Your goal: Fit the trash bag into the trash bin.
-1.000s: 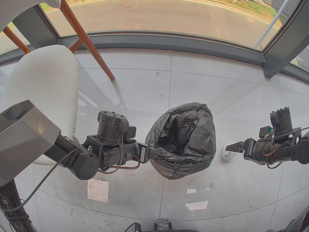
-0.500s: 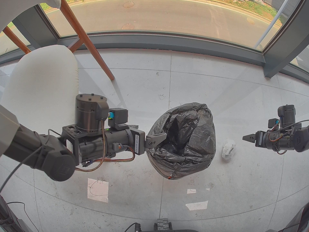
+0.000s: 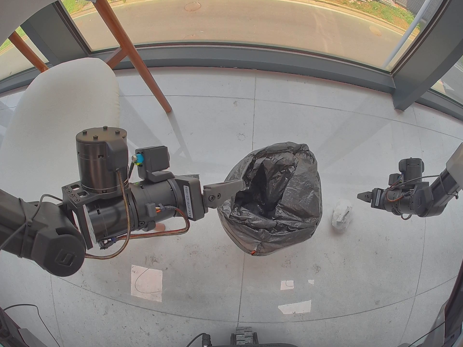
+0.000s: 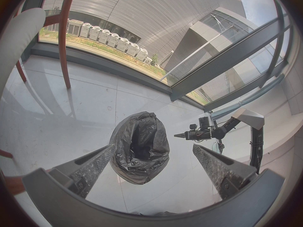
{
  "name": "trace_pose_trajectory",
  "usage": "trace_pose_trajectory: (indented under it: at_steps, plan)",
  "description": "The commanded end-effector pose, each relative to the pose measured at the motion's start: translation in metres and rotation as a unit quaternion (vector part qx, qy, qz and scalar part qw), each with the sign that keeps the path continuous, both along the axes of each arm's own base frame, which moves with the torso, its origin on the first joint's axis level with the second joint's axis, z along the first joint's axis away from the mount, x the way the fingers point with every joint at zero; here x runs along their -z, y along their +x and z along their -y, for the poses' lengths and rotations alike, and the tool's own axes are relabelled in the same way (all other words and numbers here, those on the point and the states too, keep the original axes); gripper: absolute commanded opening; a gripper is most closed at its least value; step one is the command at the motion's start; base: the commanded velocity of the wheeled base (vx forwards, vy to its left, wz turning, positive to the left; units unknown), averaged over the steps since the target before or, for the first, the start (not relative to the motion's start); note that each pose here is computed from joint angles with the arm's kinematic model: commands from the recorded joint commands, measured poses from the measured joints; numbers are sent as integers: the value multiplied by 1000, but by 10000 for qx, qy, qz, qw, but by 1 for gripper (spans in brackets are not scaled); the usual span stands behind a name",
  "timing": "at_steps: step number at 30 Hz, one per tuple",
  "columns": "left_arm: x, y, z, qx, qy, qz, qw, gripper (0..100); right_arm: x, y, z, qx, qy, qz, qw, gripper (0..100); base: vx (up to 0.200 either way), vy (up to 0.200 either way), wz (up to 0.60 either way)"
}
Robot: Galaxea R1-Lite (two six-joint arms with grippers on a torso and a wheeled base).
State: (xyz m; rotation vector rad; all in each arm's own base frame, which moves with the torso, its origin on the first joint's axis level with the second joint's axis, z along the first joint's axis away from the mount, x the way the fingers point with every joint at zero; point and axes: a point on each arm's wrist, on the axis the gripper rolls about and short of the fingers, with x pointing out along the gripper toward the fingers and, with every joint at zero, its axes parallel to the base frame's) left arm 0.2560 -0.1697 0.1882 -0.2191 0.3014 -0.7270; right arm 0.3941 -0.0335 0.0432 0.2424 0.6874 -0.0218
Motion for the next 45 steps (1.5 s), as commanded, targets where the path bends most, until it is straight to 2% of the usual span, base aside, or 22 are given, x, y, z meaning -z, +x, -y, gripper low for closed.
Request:
trace_pose_trajectory:
  at_steps: [1,12,18,19,23,28,33,34,35,36,41,42,43,45]
  plan:
    - [-6,1,-2,-216,-25,290,9993,100,38,26,-6,-110,10,-187,9998,100,0,0,0]
    - [-7,3,-6,-432,0,343,9985,100,74,74,-27,-347,-28,49,9994,100,0,0,0]
    - [-8,5,-6,-491,3,383,9981,100,88,100,-24,-319,-74,295,9990,100,0,0,0]
    - [-8,5,-6,-498,4,383,9980,100,89,100,-24,-319,-74,287,9991,0,0,0,0]
    - [-9,5,-7,-589,8,403,9974,100,100,107,-19,-276,-93,303,9991,0,0,0,0]
    - [-9,5,-8,-603,20,402,9974,100,94,103,-17,-251,-71,202,9995,0,0,0,0]
    - [-10,5,-8,-701,31,416,9967,100,51,91,-5,-156,-62,418,9990,0,0,0,0]
    - [-10,4,-9,-732,26,430,9964,100,28,82,2,-70,-47,524,9986,0,0,0,0]
    - [-10,4,-9,-732,26,430,9964,100,27,81,3,-68,-43,524,9986,0,0,0,0]
    - [-11,4,-10,-747,28,431,9963,100,10,71,11,0,-33,594,9982,0,0,0,0]
    - [-12,4,-9,-740,10,456,9962,100,-41,40,27,-83,140,899,9958,0,0,0,0]
    - [-12,4,-9,-740,10,456,9962,100,-41,40,27,-83,140,899,9958,0,0,0,0]
    - [-12,4,-9,-738,17,472,9962,100,-66,26,29,-125,186,1020,9945,0,0,0,0]
    - [-12,4,-9,-725,80,513,9960,100,-91,12,28,-173,234,1100,9935,0,0,0,0]
